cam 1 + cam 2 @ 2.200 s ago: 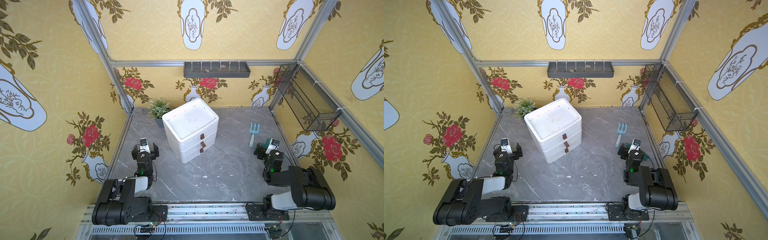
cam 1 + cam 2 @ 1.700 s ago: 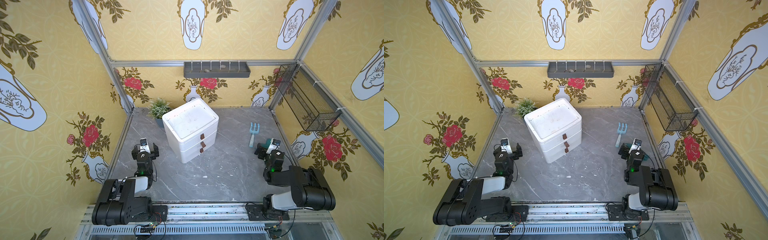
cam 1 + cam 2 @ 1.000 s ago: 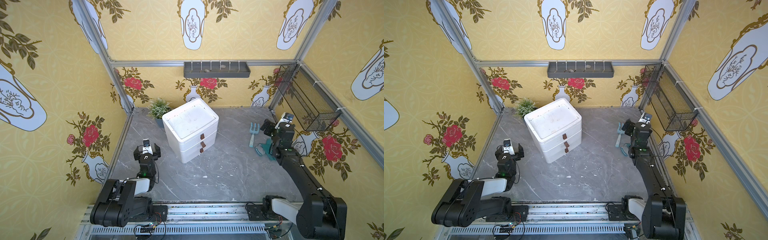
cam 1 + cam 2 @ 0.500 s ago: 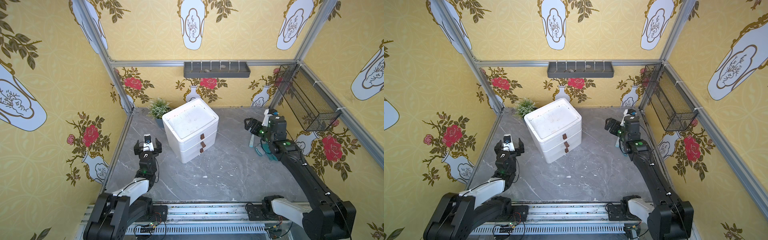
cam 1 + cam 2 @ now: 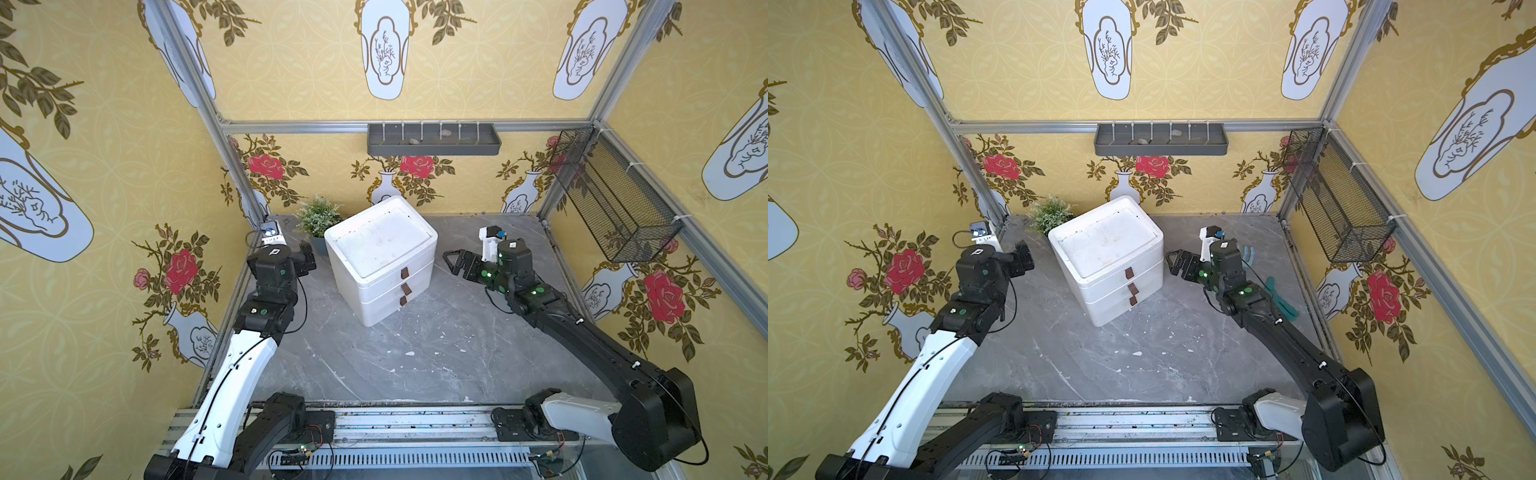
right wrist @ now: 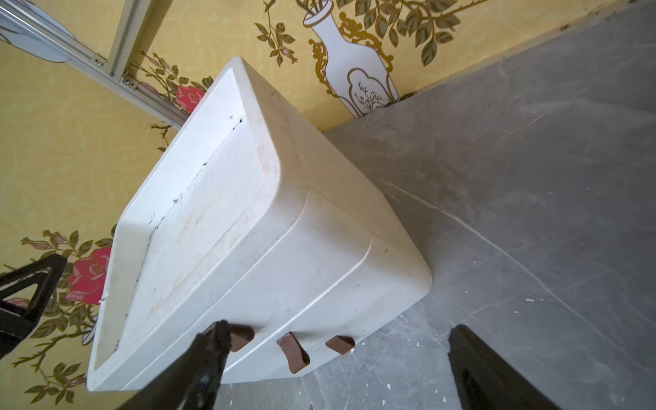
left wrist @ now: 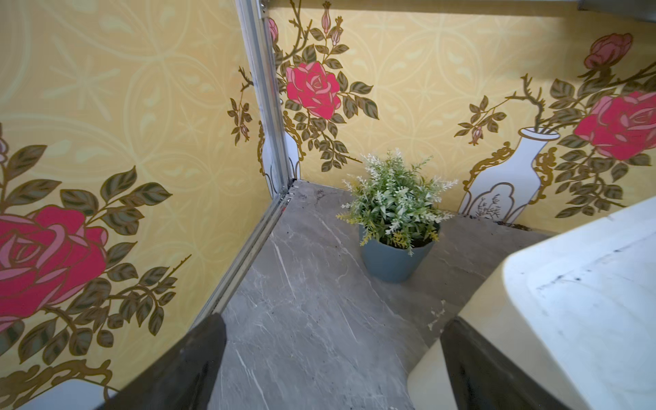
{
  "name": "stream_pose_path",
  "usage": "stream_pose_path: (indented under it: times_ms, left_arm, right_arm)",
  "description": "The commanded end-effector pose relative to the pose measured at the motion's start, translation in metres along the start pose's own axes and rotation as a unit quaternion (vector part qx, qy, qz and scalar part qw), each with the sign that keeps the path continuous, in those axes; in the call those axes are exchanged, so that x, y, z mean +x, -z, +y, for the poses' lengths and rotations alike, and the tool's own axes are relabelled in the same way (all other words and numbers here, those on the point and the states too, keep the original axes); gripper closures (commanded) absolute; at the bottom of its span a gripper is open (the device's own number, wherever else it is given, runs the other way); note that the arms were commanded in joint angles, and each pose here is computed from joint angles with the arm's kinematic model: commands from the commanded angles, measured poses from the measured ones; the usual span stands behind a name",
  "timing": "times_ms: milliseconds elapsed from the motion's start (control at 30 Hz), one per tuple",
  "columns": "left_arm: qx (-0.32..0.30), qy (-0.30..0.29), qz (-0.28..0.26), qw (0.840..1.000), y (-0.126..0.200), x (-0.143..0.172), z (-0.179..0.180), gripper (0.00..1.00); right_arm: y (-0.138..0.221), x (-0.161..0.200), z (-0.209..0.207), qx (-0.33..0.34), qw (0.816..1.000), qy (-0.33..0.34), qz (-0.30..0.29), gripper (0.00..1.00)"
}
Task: Take the microphone out of the drawer
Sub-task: Adjust the storage box at the center of the board.
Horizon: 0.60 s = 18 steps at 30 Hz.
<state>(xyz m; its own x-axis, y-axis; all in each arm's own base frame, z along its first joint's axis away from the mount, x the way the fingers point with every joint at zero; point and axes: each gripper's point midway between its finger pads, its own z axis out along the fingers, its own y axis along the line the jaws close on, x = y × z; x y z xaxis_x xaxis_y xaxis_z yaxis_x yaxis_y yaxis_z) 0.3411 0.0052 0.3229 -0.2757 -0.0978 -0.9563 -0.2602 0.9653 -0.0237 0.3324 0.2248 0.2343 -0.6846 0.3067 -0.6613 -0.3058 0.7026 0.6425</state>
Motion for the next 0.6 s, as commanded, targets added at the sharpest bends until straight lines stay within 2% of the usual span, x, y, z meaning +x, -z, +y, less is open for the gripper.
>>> stream_pose_path:
  times_ms: [0,167,300,433,567]
  left_arm:
    - [0.033,0.009,0.081,0.996,0.008,0.012,-0.012,0.0]
    - [0.096,-0.03,0.121,0.988,0.005,-0.015,-0.042,0.0]
    - [0.136,-0.086,0.139,0.977,0.0,-0.032,-0.061,0.02]
    - [0.171,-0.125,0.155,0.965,-0.01,-0.044,-0.078,0.08]
    - [0.211,-0.141,0.174,0.952,-0.024,-0.04,-0.098,0.15]
  right_arm:
    - [-0.003,0.005,0.041,-0.118,0.993,-0.015,-0.008,0.01]
    - [-0.014,0.033,0.055,-0.141,0.99,-0.019,0.011,0.02]
    - [-0.019,0.052,0.061,-0.143,0.989,-0.024,0.031,0.03]
    - [-0.02,0.069,0.064,-0.145,0.988,-0.035,0.042,0.04]
    - [-0.016,0.078,0.069,-0.153,0.987,-0.048,0.032,0.04]
